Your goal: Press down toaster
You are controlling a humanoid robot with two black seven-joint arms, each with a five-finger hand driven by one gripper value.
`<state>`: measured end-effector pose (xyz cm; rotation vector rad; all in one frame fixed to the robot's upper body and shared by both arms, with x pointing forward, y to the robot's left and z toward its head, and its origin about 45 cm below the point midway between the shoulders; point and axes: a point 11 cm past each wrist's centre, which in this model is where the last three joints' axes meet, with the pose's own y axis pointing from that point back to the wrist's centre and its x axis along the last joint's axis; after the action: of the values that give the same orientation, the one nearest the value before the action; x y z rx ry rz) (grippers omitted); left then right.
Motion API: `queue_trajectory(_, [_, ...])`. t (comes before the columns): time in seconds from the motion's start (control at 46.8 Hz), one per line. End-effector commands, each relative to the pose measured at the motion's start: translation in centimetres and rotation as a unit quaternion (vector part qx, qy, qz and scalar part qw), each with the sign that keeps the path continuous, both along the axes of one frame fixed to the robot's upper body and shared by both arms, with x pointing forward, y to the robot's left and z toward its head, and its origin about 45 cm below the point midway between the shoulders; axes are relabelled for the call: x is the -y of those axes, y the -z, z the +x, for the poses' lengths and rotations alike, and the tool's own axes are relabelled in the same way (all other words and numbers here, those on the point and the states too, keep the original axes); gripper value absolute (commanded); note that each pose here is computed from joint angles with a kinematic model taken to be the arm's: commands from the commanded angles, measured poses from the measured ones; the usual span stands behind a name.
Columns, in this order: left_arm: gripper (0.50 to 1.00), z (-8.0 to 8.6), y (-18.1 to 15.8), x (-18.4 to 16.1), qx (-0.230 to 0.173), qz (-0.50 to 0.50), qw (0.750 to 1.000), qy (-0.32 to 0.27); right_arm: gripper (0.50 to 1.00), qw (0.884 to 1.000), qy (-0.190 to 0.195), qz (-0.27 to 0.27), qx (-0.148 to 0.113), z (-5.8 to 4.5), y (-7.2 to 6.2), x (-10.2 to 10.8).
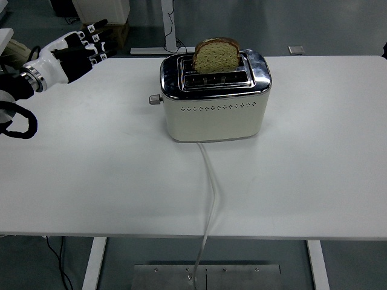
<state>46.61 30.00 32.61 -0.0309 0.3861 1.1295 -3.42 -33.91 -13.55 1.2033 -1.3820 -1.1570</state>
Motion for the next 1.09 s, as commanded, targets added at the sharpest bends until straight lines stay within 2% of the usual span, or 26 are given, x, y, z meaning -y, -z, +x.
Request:
queue_trajectory(0.0, [1.000,0.2,-1.2,0.9,0.009,0.040,0.999,0.024,1.000,1.000,0.000,0.000,0.000,0.0,0.0,0.0])
queue_trajectory(0.128, [1.000,0.0,-2.9,2.0,0.028,0.102,0.992,0.063,1.000,1.000,0.000,0.000,0.000,0.0,0.0,0.0])
queue_trajectory(0.299, [1.000,-1.4,-5.1,4.8,0.057,0.174,0.972,0.146,1.000,1.000,0.000,0.000,0.000,0.0,0.0,0.0])
queue_trajectory(0.449, [1.000,-2.5,-6.2,6.4,0.062,0.264,0.936,0.223,1.000,1.000,0.000,0.000,0.001,0.1,0.0,0.0])
queue_trajectory(0.62, [1.000,-3.7,-8.0,6.9,0.084,0.347,0.892,0.277,0.998,1.000,0.000,0.000,0.001,0.1,0.0,0.0])
queue_trajectory(0.726, [1.000,-4.8,-9.1,7.3,0.098,0.374,0.869,0.308,1.000,1.000,0.000,0.000,0.001,0.1,0.0,0.0])
queue_trajectory(0.748, [1.000,-5.8,-9.7,7.0,0.104,0.394,0.852,0.328,1.000,1.000,0.000,0.000,0.001,0.1,0.0,0.0])
queue_trajectory(0.769, [1.000,-6.1,-9.7,6.9,0.104,0.401,0.847,0.335,1.000,1.000,0.000,0.000,0.001,0.1,0.0,0.0])
queue_trajectory(0.876, [1.000,-6.9,-10.1,6.1,0.108,0.431,0.822,0.355,1.000,1.000,0.000,0.000,0.001,0.1,0.0,0.0])
queue_trajectory(1.068, [1.000,-6.7,-9.6,3.7,0.102,0.479,0.804,0.337,1.000,1.000,0.000,-0.001,0.001,0.1,0.0,0.0])
